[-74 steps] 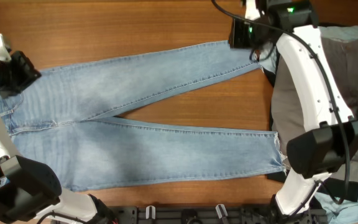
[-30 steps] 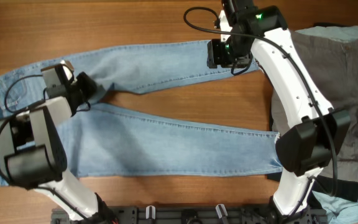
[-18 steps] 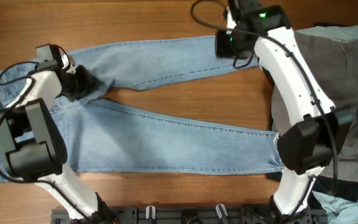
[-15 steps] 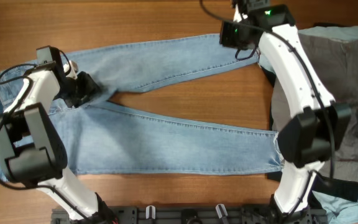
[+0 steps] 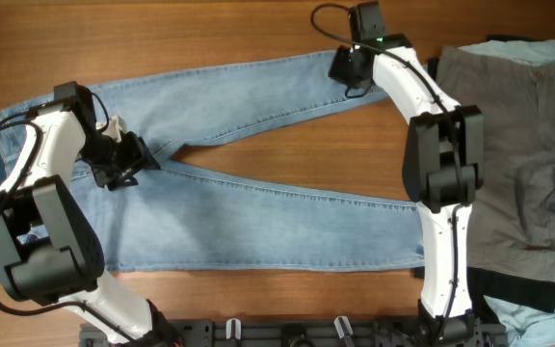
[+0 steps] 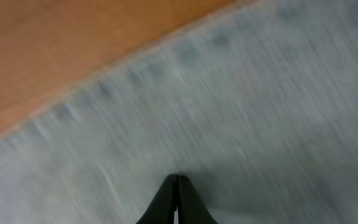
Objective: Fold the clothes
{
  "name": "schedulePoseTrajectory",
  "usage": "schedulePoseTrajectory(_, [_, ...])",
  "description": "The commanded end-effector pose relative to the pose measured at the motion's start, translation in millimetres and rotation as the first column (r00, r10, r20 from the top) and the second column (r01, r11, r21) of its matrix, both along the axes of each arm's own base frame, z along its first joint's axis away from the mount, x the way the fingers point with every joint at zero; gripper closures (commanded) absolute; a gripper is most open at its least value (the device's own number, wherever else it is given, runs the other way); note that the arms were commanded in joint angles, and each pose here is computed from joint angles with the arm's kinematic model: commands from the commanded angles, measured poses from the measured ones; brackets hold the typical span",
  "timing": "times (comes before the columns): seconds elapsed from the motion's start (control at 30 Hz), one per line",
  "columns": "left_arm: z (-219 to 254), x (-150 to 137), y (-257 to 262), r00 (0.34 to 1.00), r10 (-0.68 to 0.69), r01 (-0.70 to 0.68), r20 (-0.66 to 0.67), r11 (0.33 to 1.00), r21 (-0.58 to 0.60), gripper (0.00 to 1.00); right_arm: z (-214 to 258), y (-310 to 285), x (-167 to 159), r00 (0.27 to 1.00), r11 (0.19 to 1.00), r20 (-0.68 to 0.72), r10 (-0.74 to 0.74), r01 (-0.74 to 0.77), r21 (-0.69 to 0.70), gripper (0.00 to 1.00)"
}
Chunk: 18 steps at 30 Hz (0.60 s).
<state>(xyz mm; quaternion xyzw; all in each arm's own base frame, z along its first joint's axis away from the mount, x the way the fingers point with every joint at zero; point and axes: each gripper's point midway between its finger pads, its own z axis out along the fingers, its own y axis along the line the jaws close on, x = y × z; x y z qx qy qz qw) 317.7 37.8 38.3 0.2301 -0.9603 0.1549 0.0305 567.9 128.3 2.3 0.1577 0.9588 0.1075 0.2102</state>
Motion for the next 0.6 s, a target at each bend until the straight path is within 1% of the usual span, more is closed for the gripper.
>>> schedulePoseTrajectory(0.0, [7.8, 0.7, 6.6, 1.000, -0.018, 0.017, 0.025, 1.000, 0.025, 0.43, -54.6, 5.0, 3.6, 1.000, 1.000, -0.017, 0.011, -0.011, 0.008, 0.96])
schedulePoseTrajectory(0.03, [8.6, -2.6, 11.5, 1.000, -0.013, 0.012, 0.015, 0.999, 0.046, 0.43, -44.5, 6.2, 12.0, 0.999, 0.999, 0.025, 0.040, -0.040, 0.005, 0.96])
schedulePoseTrajectory(0.07, [11.6, -6.6, 18.8, 1.000, 0.000, 0.000, 0.008, 0.998, 0.067, 0.43, -26.0, 5.9, 20.6, 0.991, 0.993, 0.076, 0.113, -0.111, -0.032, 0.96])
schedulePoseTrajectory(0.13, [17.6, -12.2, 30.0, 1.000, 0.028, -0.029, 0.007, 0.996, 0.087, 0.42, 4.2, 5.9, 25.7, 0.969, 0.976, 0.128, 0.209, -0.199, -0.089, 0.95])
schedulePoseTrajectory(0.17, [21.7, -14.8, 38.3, 0.998, 0.055, -0.056, 0.013, 0.994, 0.097, 0.39, 27.6, 4.5, 25.8, 0.955, 0.964, 0.153, 0.254, -0.237, -0.120, 0.87])
schedulePoseTrajectory(0.23, [28.9, -19.9, 59.0, 0.991, 0.126, -0.129, 0.033, 0.986, 0.109, 0.34, 80.8, 0.5, 18.3, 0.937, 0.952, 0.190, 0.294, -0.268, -0.152, 0.73])
schedulePoseTrajectory(0.3, [30.6, -26.7, 81.3, 0.975, 0.220, -0.223, 0.037, 0.968, 0.114, 0.34, 127.9, -1.0, 4.1, 0.928, 0.949, 0.216, 0.305, -0.276, -0.154, 0.64])
schedulePoseTrajectory(0.33, [30.4, -30.2, 91.7, 0.967, 0.252, -0.255, 0.040, 0.960, 0.116, 0.38, 147.9, -0.9, -5.1, 0.923, 0.947, 0.223, 0.314, -0.286, -0.149, 0.62])
schedulePoseTrajectory(0.37, [29.2, -33.6, 103.0, 0.959, 0.282, -0.285, 0.043, 0.950, 0.126, 0.46, 164.3, -0.8, -16.3, 0.922, 0.946, 0.220, 0.319, -0.294, -0.138, 0.60])
schedulePoseTrajectory(0.4, [28.1, -36.0, 117.4, 0.943, 0.329, -0.333, 0.056, 0.934, 0.132, 0.72, 181.0, 0.2, -31.4, 0.921, 0.944, 0.211, 0.328, -0.309, -0.119, 0.59])
schedulePoseTrajectory(0.43, [25.4, -36.3, 132.2, 0.919, 0.387, -0.394, 0.076, 0.908, 0.140, 0.94, 192.5, 2.5, -44.8, 0.919, 0.940, 0.200, 0.340, -0.326, -0.097, 0.59])
schedulePoseTrajectory(0.47, [22.0, -35.4, 144.6, 0.896, 0.433, -0.444, 0.098, 0.884, 0.148, 0.96, 197.6, 5.2, -55.7, 0.918, 0.936, 0.183, 0.351, -0.344, -0.074, 0.59])
schedulePoseTrajectory(0.5, [17.0, -33.7, 156.9, 0.872, 0.473, -0.488, 0.126, 0.860, 0.152, 0.96, 202.2, 7.2, -73.7, 0.920, 0.931, 0.144, 0.365, -0.363, -0.040, 0.58])
schedulePoseTrajectory(0.57, [5.6, -33.8, 174.0, 0.843, 0.515, -0.536, 0.156, 0.829, 0.158, 0.96, 200.3, 7.8, -97.9, 0.929, 0.931, 0.067, 0.363, -0.365, 0.014, 0.58])
